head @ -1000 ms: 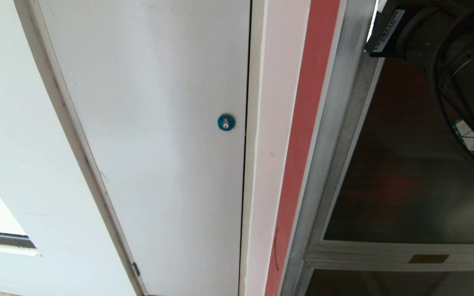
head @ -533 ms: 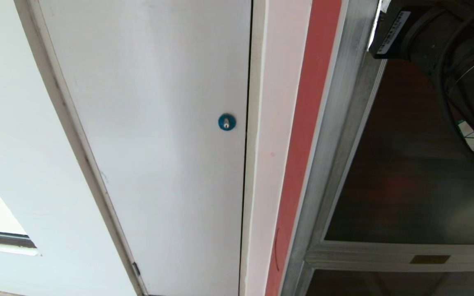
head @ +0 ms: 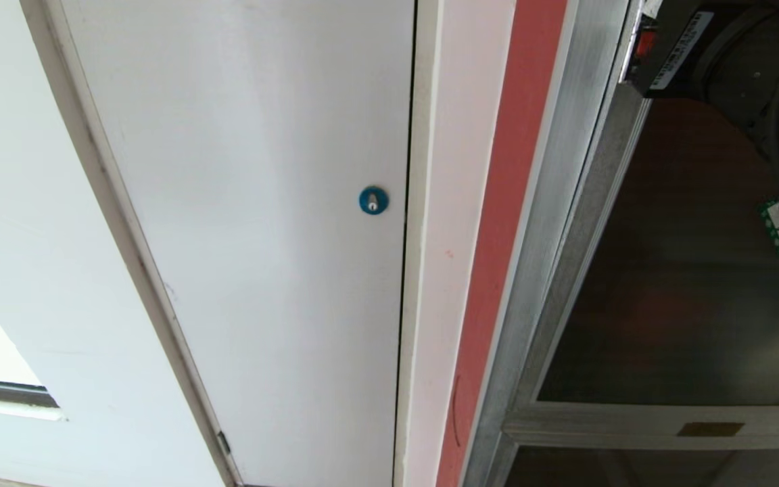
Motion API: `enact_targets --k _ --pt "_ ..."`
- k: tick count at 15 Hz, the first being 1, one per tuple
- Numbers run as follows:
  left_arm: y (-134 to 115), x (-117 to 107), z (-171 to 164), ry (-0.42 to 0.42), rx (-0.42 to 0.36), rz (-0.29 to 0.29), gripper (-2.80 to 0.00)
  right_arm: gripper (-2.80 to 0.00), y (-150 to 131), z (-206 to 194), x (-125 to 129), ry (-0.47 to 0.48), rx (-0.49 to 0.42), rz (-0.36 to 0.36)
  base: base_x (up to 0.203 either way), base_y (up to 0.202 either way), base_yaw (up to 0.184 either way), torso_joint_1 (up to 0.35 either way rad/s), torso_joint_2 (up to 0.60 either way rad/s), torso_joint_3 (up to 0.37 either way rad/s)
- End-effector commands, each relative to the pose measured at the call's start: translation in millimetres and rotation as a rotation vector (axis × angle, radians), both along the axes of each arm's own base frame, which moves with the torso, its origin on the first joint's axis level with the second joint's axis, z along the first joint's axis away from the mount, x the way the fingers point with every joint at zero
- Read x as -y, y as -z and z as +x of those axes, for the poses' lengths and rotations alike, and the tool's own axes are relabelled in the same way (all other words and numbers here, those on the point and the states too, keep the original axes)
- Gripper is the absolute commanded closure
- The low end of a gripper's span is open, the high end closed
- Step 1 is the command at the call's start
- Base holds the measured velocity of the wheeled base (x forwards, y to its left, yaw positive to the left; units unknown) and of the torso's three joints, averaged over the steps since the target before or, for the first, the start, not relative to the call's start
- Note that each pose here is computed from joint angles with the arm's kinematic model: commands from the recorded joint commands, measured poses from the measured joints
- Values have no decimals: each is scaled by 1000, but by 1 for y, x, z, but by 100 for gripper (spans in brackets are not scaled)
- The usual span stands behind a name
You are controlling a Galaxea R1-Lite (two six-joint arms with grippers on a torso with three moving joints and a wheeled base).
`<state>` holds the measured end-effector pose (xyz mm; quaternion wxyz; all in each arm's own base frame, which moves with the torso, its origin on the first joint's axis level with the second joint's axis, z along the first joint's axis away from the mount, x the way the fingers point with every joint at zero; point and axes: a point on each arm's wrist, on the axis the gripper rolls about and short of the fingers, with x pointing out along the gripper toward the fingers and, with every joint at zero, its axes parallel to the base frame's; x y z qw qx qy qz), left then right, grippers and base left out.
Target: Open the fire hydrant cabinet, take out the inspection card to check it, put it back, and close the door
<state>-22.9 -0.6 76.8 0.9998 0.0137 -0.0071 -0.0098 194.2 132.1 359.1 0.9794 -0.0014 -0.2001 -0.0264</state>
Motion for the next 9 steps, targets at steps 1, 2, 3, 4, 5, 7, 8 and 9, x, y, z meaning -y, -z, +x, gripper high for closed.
enact_targets --k 1,2,3,4,5,7,8,9 --pt "3 0 1 -1 -12 0 0 0 -4 -11 8 3 15 14 0 0 0 0 0 0" --pt "3 0 1 0 -11 0 0 0 -2 -14 9 1 12 12 0 0 0 0 0 0" --pt "3 0 1 0 -11 0 0 0 -2 -16 11 0 11 12 0 0 0 0 0 0" --pt "3 0 1 0 -11 0 0 0 -2 -18 12 -1 13 14 0 0 0 0 0 0" --pt "3 0 1 0 -11 0 0 0 -4 -21 14 -1 19 18 0 0 0 0 0 0" --pt "3 0 1 -1 -11 0 0 0 -4 -23 15 -3 23 21 0 0 0 0 0 0" --pt "3 0 1 -1 -11 0 0 0 -3 -26 17 -3 21 20 0 0 0 0 0 0" --pt "3 0 1 -1 -11 0 0 0 -1 -27 18 -3 18 18 0 0 0 0 0 0"
